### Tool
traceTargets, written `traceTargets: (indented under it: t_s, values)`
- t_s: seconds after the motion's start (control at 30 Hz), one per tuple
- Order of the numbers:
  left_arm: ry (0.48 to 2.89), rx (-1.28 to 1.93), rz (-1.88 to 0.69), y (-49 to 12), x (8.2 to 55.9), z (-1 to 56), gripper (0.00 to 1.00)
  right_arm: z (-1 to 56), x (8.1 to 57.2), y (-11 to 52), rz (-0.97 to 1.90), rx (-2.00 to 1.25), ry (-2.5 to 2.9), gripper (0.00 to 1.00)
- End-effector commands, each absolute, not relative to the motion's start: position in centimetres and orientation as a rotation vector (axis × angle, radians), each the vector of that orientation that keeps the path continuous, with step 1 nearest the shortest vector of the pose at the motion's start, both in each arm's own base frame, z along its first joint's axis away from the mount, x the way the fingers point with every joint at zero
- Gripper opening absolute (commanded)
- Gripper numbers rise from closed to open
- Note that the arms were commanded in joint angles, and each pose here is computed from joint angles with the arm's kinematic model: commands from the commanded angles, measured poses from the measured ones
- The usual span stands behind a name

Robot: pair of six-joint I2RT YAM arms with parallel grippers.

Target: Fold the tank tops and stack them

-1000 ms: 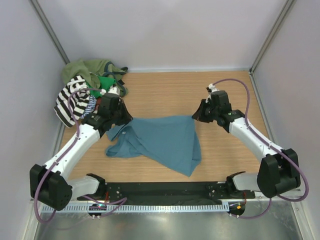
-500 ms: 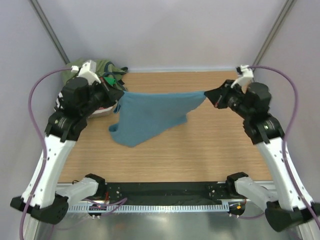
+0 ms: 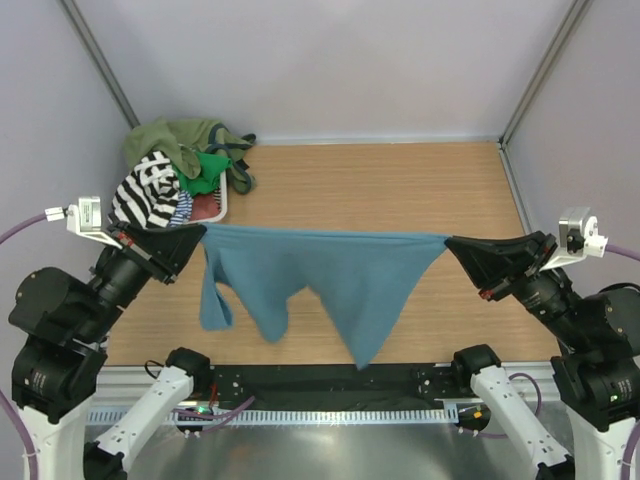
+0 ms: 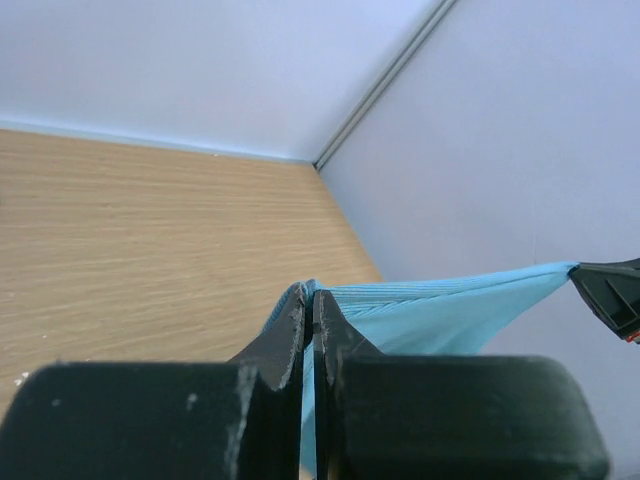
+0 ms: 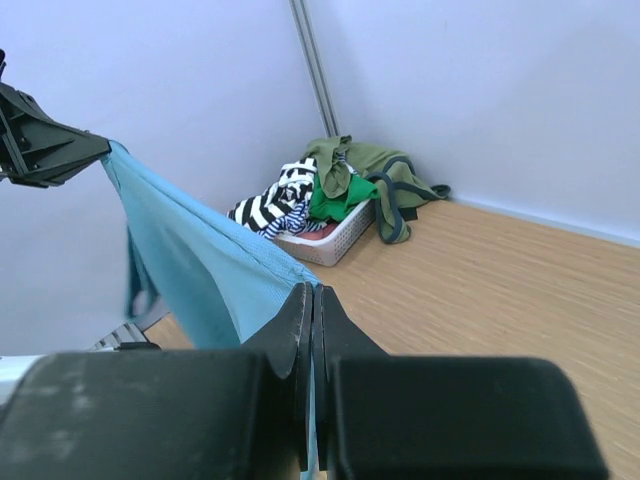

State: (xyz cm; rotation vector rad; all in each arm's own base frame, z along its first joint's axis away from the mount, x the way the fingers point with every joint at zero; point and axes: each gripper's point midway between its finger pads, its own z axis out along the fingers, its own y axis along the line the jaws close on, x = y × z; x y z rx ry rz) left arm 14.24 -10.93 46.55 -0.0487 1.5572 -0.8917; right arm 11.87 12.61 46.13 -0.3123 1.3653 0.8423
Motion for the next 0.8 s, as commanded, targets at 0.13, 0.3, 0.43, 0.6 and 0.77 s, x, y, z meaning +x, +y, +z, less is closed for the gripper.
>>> traceTargets:
  t_s: [0.13,0.3,0.43,0.6,0.77]
  values:
    - [1.633,-0.053,-1.025,-14.9,19.4,45.9,0.0,45.4,17.2,12.3,0.766,-0.216,1.513,0.01]
    - [1.738,-0.098,-0.992,-16.7,25.1,44.3,0.0,45.3,21.9,12.3,0.714,-0.144,1.601,0.01]
    - [1.711,-0.089,-0.951,-16.7,26.7,46.6,0.0,46.6,24.0,12.5,0.687,-0.15,1.615,0.01]
    - [1.56,-0.041,-0.94,-15.4,24.1,52.9,0.0,50.7,22.6,12.4,0.689,-0.181,1.534,0.01]
    - [1.385,0.081,-1.023,-14.4,17.1,56.0,0.0,52.7,16.7,14.2,0.866,-0.323,1.391,0.01]
